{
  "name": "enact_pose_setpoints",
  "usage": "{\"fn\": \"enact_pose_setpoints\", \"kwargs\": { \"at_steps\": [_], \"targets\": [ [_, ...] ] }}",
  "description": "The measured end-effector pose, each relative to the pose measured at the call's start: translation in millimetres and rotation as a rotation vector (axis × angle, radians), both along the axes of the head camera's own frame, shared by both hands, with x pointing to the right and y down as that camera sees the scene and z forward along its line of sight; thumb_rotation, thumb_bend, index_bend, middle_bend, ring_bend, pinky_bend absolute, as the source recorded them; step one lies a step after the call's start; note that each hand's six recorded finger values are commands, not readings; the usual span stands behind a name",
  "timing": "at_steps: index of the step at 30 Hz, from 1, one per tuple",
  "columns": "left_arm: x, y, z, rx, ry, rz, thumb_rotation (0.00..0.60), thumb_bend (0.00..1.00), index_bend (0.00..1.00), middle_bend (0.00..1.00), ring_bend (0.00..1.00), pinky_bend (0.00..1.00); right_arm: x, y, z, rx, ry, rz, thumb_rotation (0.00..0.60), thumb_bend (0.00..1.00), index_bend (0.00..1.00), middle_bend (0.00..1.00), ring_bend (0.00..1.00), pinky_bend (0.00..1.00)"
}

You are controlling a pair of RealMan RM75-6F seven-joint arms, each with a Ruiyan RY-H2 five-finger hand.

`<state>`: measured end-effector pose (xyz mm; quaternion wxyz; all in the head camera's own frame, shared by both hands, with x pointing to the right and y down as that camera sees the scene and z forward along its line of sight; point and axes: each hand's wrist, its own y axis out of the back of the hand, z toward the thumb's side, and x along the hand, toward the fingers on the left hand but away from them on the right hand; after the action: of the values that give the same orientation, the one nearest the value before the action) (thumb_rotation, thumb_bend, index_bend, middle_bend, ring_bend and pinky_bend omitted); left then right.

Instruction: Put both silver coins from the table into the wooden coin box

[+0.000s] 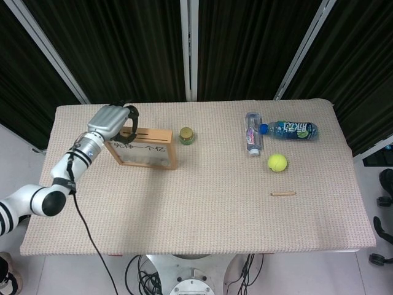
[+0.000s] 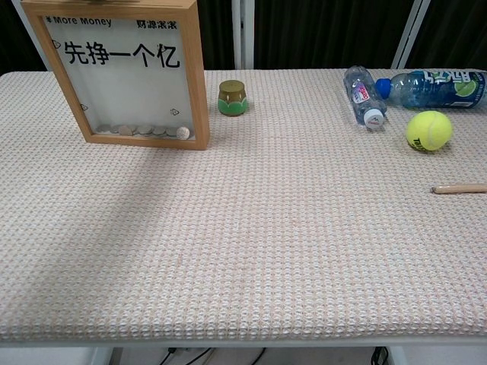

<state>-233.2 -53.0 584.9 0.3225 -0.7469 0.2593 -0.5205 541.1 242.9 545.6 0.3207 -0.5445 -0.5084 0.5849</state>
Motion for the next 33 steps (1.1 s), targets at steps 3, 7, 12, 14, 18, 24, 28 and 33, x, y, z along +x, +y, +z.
{"fn": "enact_pose_setpoints", "kwargs": {
  "at_steps": [3, 7, 12, 14, 18, 24, 28, 33],
  "targets": [
    [-0.6, -0.3, 1.0, 0.008, 0.001, -0.004, 0.600, 0.44, 0.65, 0.24, 0.01, 0.12, 0.4, -0.4, -0.9, 0.002, 0.003, -0.001, 0.600, 0.33, 0.00, 0.00, 0.00, 0.00],
    [-2.1, 0.2, 2.2, -0.002, -0.001, -0.009, 0.600, 0.44, 0.65, 0.24, 0.01, 0.12, -0.5, -1.3, -0.4, 0.001, 0.003, -0.004, 0.600, 0.33, 0.00, 0.00, 0.00, 0.00],
    [-3.6, 0.3, 2.6, -0.008, 0.003, -0.017, 0.600, 0.44, 0.65, 0.24, 0.01, 0.12, -0.9, -1.9, 0.1, -0.002, 0.004, -0.005, 0.600, 0.33, 0.00, 0.00, 0.00, 0.00],
    [-4.0, 0.6, 2.9, -0.011, 0.004, -0.018, 0.600, 0.44, 0.65, 0.24, 0.01, 0.12, -0.5, -1.7, 0.2, -0.003, 0.005, -0.003, 0.600, 0.33, 0.00, 0.00, 0.00, 0.00],
    [-5.4, 1.7, 5.0, -0.017, -0.002, -0.017, 0.600, 0.44, 0.65, 0.24, 0.01, 0.12, -0.6, -1.2, 0.6, -0.006, 0.005, -0.002, 0.600, 0.33, 0.00, 0.00, 0.00, 0.00],
    [-5.3, 2.4, 7.3, -0.020, -0.003, -0.014, 0.600, 0.43, 0.52, 0.25, 0.01, 0.12, -0.3, -1.0, -0.3, -0.006, 0.006, -0.001, 0.600, 0.33, 0.00, 0.00, 0.00, 0.00],
    [-3.5, 2.7, 6.3, -0.011, -0.003, -0.001, 0.600, 0.41, 0.29, 0.23, 0.01, 0.12, 1.2, -1.1, -1.3, -0.004, 0.008, 0.002, 0.600, 0.33, 0.00, 0.00, 0.00, 0.00],
    [-1.0, 2.7, 2.9, 0.004, 0.005, 0.010, 0.600, 0.40, 0.18, 0.22, 0.01, 0.12, 1.9, -1.6, -1.6, -0.004, 0.006, 0.004, 0.600, 0.33, 0.00, 0.00, 0.00, 0.00]
  ]
}}
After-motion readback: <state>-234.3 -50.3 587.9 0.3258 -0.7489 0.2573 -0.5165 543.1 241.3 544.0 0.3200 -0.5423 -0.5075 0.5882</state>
